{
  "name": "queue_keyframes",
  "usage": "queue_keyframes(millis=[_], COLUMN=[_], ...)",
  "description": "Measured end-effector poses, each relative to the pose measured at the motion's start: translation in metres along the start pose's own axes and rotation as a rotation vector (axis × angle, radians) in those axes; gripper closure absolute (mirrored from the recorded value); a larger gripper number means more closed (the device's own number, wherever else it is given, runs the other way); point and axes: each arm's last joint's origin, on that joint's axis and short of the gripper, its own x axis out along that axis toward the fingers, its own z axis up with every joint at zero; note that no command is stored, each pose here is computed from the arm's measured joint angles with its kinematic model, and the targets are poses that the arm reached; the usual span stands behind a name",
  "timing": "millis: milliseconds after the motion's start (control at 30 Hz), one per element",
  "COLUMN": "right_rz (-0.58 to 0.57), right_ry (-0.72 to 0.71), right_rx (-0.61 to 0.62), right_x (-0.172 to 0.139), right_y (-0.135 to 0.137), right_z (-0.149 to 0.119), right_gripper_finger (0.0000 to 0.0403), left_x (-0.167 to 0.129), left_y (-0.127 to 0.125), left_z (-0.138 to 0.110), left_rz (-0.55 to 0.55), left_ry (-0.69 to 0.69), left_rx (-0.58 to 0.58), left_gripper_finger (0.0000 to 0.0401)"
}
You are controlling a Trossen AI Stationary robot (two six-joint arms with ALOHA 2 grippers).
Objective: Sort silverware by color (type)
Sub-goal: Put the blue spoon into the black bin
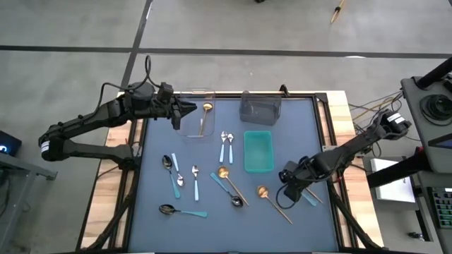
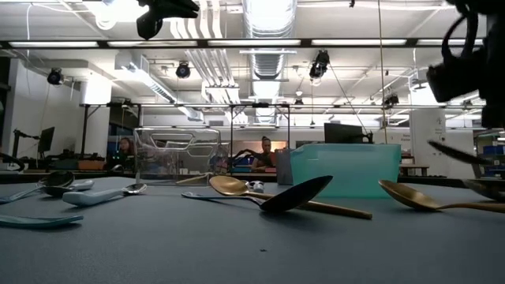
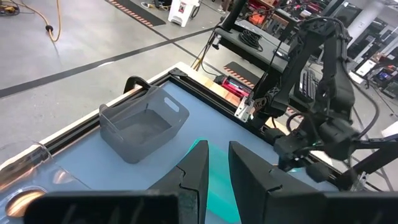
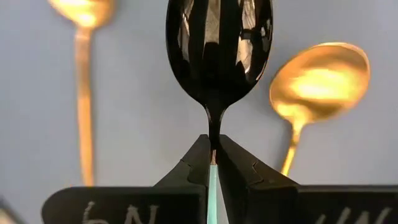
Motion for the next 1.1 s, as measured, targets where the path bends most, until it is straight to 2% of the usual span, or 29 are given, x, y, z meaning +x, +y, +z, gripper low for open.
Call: queue_keyframes(millis=[200,467,767,1100], right_rz=[0.1,0.072,0.025,-0.028], right_ry=[-0.05,-0.214,-0.336,-0.406], right_rx=[-0.016,-0.045,-0.125,-0.259], right_x=[-0.026,-0.069,-0.11,-0.128], right_y=[0.018,0.039,0.045,0.052], right_z=[0.006,0.027,0.073,0.134], right_gripper_finger=[0.0393,0.0393,0.0393,0.0393], left_x=[0.0,0.0,0.0,0.0], left_y=[0.0,0.0,-0.001,-0.001], left_z=[0.0,0.001,0.002,0.002], left_rz=[0.0,-0.002,-0.007,-0.007], left_ry=[0.0,-0.009,-0.024,-0.023], left_rx=[0.021,0.033,0.048,0.048], left_gripper_finger=[0.0356,0.0356,0.0356,0.0356])
